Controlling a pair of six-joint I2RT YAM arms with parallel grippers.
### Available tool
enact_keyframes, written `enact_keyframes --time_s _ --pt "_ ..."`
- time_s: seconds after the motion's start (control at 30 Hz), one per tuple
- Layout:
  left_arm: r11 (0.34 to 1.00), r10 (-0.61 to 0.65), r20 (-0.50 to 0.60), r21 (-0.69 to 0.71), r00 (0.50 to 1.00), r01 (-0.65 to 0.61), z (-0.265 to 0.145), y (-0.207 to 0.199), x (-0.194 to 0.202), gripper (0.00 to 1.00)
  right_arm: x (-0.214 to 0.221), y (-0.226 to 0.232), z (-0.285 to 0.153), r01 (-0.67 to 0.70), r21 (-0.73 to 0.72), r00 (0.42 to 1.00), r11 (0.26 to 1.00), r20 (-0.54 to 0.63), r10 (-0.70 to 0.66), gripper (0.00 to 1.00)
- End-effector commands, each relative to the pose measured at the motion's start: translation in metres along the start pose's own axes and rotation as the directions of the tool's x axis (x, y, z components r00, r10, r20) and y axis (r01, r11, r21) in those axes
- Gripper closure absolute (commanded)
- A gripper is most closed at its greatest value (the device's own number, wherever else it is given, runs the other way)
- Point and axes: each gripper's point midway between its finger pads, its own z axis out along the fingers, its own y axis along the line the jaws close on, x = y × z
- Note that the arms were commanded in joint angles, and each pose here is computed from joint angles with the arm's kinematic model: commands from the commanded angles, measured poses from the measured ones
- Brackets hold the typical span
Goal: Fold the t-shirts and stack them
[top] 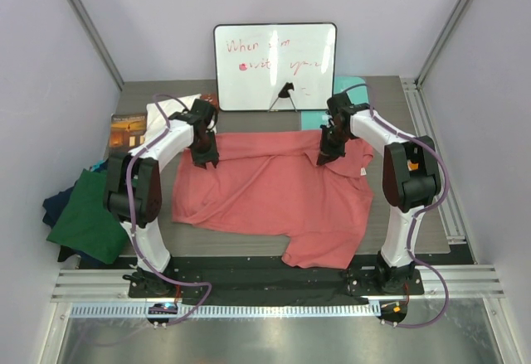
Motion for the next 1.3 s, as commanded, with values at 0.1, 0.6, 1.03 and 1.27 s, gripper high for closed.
enact_keyframes --time_s 0.1,0.6,1.03,1.27 --pt "1.000 -0.006 0.071 0.011 0.997 0.005 -0.016 -0.002 -0.013 0.66 0.014 0.006 -0.029 0.041 -0.026 0.999 0.999 0.003 -0.041 0.99" --pt "1.000 -0.016 0.047 0.018 0.999 0.015 -0.006 -0.003 -0.001 0.67 0.058 -0.009 -0.064 0.047 0.005 0.998 0.999 -0.042 -0.047 0.68" --pt "1.000 0.026 0.086 -0.008 0.996 -0.026 -0.012 0.001 -0.010 0.67 -0.039 -0.055 -0.060 -0.050 0.146 0.985 0.988 0.168 0.025 0.60" --pt "0.999 0.048 0.105 -0.008 0.993 -0.047 -0.002 -0.007 -0.032 0.68 -0.106 -0.097 -0.029 -0.155 0.218 0.968 0.964 0.230 0.104 0.64"
